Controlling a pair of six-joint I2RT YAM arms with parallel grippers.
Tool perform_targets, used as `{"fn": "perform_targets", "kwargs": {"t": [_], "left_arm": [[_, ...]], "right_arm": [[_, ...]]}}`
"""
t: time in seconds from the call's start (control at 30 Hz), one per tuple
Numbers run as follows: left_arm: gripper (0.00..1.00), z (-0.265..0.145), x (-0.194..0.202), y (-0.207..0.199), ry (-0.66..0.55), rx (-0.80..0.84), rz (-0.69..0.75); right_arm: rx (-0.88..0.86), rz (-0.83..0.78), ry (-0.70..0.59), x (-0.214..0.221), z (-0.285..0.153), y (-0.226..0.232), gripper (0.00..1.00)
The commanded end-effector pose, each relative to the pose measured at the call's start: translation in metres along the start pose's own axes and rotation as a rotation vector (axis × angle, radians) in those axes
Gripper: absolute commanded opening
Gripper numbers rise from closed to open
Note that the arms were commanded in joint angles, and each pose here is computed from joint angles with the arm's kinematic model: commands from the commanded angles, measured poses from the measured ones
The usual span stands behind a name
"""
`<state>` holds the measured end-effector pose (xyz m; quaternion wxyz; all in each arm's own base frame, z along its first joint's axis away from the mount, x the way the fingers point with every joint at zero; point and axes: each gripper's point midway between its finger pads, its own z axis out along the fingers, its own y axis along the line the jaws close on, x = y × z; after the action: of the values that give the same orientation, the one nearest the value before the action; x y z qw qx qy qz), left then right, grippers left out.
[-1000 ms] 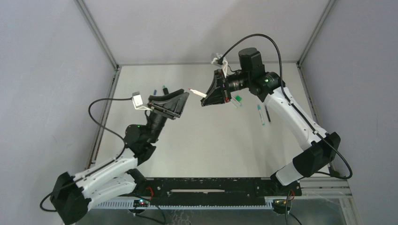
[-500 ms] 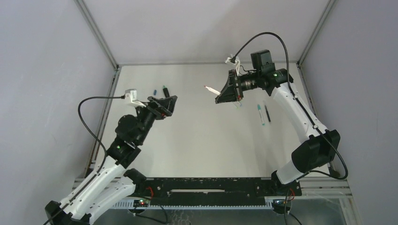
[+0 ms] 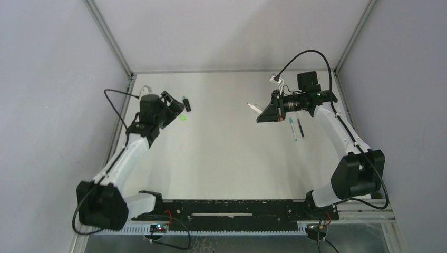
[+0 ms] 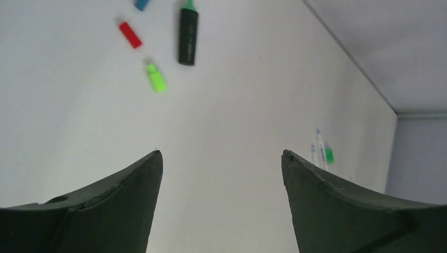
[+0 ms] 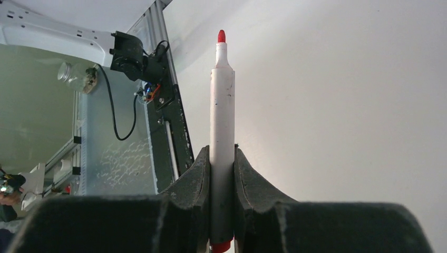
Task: Insert the pens into the pen caps
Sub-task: Move the pen cap to the center of the board.
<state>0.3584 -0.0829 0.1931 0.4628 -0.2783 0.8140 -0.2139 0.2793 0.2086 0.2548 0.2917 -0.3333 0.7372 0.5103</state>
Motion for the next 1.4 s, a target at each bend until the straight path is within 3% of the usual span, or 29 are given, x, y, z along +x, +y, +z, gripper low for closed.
{"fn": "perform_targets", "kwargs": {"t": [0.0, 0.13, 0.27, 0.33, 0.57, 1.37], "left_arm": [[0.85, 0.023, -0.026, 0.014, 0.002, -0.177, -0.067], [0.83, 0.052, -0.027, 0.042, 0.055, -0.383, -0.090], [0.55, 0.086, -0.010, 0.064, 0.195, -0.564, -0.071], [0.51, 0.101, -0.013, 0.061, 0.234, -0.591, -0.064], [0.50, 0.142, -0.004, 0.090, 0.304, -0.702, -0.063], [0.37, 0.189, -0.002, 0.118, 0.345, -0.756, -0.137]], "right_arm": [[0.008, -0.070, -0.038, -0.006, -0.005, -0.003, 0.00], [0.003, -0.059, -0.036, 0.000, -0.003, -0.007, 0.00], [-0.001, -0.044, -0.038, 0.002, -0.003, -0.013, 0.00], [-0.004, -0.037, -0.040, 0.002, -0.003, -0.014, 0.00], [0.001, -0.014, -0.057, 0.001, -0.009, -0.022, 0.00], [0.004, 0.057, -0.081, 0.001, -0.015, -0.041, 0.00]]}}
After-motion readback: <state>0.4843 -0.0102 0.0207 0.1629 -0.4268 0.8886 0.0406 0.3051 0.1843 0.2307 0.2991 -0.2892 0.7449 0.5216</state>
